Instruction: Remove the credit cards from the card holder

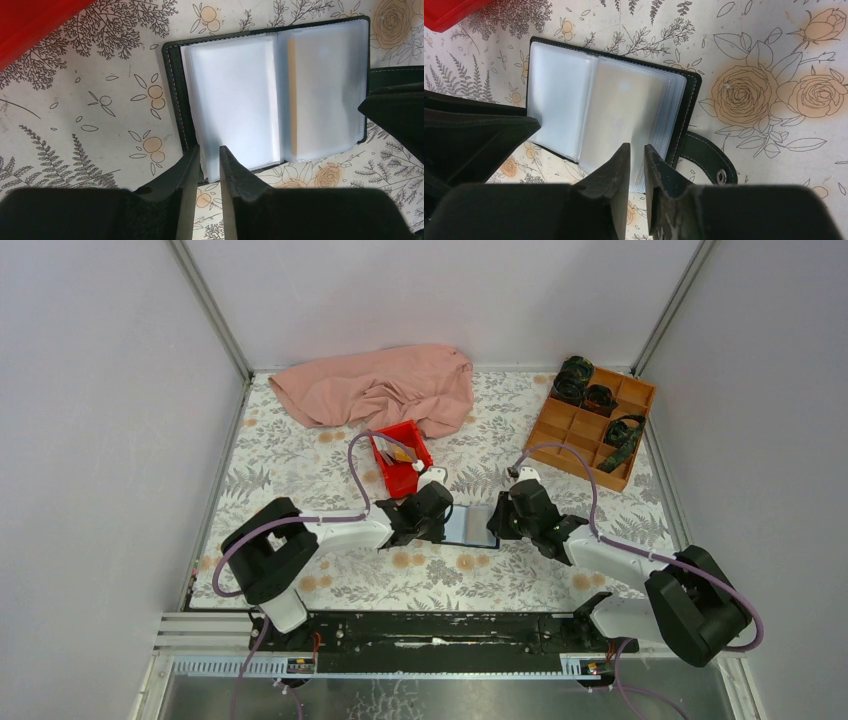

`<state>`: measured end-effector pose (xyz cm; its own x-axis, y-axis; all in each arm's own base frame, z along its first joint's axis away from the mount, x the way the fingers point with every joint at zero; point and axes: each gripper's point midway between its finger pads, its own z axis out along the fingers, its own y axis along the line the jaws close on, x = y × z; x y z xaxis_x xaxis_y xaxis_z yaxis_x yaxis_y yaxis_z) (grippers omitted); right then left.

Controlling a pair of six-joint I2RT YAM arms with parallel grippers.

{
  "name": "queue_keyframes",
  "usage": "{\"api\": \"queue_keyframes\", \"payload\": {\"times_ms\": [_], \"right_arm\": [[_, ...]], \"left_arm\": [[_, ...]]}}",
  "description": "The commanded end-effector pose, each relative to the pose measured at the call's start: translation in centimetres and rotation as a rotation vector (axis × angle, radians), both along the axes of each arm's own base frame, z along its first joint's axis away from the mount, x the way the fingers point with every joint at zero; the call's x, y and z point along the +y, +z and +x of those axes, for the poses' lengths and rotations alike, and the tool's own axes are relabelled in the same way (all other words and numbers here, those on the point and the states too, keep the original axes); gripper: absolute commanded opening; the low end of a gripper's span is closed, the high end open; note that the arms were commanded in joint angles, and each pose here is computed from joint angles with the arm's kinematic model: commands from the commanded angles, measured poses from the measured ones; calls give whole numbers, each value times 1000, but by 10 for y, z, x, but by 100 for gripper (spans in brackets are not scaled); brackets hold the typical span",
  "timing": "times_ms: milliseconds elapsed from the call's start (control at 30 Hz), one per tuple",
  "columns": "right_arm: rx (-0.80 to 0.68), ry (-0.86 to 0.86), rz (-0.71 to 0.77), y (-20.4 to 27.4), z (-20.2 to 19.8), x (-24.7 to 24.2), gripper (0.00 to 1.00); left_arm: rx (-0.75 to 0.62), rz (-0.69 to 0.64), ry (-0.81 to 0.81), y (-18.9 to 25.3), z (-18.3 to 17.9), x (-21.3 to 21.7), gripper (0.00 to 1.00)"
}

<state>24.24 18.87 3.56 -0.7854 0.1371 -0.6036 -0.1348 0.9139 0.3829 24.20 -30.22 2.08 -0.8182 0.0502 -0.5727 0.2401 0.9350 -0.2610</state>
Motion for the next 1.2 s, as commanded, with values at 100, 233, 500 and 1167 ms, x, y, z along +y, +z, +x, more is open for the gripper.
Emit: {"api": "queue_keyframes", "payload": {"times_ms": [100, 233, 500, 1167], "right_arm": [[-14, 9, -5, 0, 4, 1, 34], [-3, 24, 6, -3, 2, 5, 39], [-19, 38, 27, 6, 6, 10, 27], [-44, 42, 30, 20, 7, 11, 30]], "left_arm": [[-21, -27, -2, 1, 3, -5, 27], [-21, -26, -1, 1, 3, -5, 27], [-15, -16, 1, -4, 2, -3, 27], [-8, -19, -5, -7, 1, -4, 26]]}}
